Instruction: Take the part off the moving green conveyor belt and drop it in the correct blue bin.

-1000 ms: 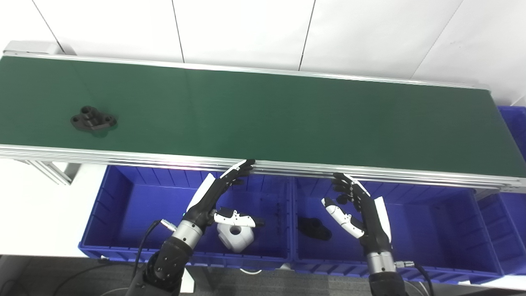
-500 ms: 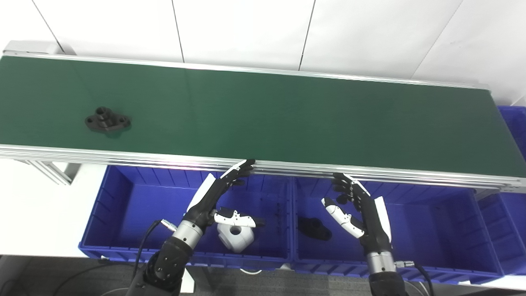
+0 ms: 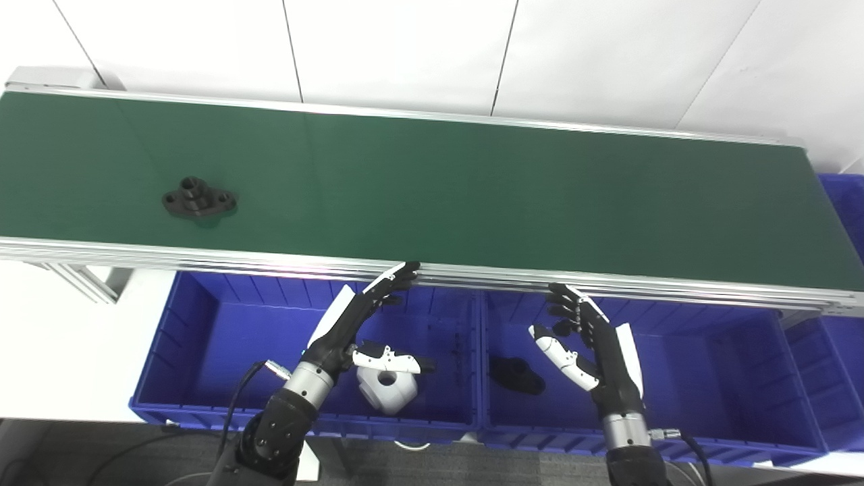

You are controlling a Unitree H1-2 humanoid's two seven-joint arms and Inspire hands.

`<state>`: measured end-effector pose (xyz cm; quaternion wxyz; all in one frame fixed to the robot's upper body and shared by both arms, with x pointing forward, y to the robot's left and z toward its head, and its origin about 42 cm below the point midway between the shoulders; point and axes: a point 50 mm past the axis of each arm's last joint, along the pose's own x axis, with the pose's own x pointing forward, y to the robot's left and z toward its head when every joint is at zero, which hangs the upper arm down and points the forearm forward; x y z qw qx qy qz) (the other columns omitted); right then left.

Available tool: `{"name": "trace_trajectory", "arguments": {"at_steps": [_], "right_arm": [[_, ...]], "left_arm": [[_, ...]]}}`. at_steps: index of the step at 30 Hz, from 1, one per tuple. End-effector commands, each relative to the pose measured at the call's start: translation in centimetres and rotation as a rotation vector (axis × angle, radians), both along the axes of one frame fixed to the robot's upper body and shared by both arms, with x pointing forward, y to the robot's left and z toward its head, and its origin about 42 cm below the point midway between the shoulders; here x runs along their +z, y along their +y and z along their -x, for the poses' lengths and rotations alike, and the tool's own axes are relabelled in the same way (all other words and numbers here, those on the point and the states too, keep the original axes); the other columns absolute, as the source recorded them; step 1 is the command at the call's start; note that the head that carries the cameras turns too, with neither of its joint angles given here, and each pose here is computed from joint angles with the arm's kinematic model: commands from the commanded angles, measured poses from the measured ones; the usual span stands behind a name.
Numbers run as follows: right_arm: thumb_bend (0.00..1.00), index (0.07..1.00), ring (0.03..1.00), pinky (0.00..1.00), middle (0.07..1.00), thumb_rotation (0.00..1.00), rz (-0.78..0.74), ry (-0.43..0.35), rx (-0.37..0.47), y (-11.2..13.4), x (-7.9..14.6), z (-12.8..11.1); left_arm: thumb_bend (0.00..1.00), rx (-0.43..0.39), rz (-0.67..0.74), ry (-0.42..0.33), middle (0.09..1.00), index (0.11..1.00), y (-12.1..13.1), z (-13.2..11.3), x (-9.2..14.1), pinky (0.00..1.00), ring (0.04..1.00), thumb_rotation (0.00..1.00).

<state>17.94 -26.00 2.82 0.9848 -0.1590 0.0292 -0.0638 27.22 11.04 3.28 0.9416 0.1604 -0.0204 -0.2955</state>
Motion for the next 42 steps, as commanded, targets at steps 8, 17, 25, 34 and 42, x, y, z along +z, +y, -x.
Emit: {"name": "trace_trajectory", "arguments": {"at_steps": [8,17,25,34,42], "right_arm": [[0.58,0.804,0.766,0.73,0.788,0.46,-0.018,-0.056,-0.027,-2.5,-0.6,1.2],[0.57,0.816,0.775,0.73,0.801,0.42,-0.054,-0.057,-0.015,-3.1,-1.3,1.2],[0.58,0.806,0.759,0.71,0.791,0.41,-0.037,-0.048,-0.023,-3.4,-1.6,1.4],[0.62,0.816,0.792,0.74,0.814,0.51,-0.078,-0.017,-0.027,-4.1,-2.3,1.7],[0.48,0.850,0.822,0.81,0.836,0.28,-0.087,0.001,-0.036,-4.8,-2.7,1.7]], "left_arm": [[0.71,-0.023,0.031,-0.051,0.914,0.915,-3.1,0.2,-0.5,0.82,0.886,0.31],[0.71,-0.014,0.026,-0.054,0.902,0.916,-4.1,0.2,-1.6,0.81,0.874,0.31],[0.71,-0.010,0.028,-0.051,0.904,0.916,-4.2,0.3,-1.9,0.81,0.872,0.30],[0.74,-0.010,0.012,-0.035,0.919,0.924,-4.9,0.4,-2.5,0.80,0.874,0.36],[0.74,-0.013,0.008,-0.017,0.913,0.923,-5.8,0.2,-3.1,0.82,0.883,0.35]]}}
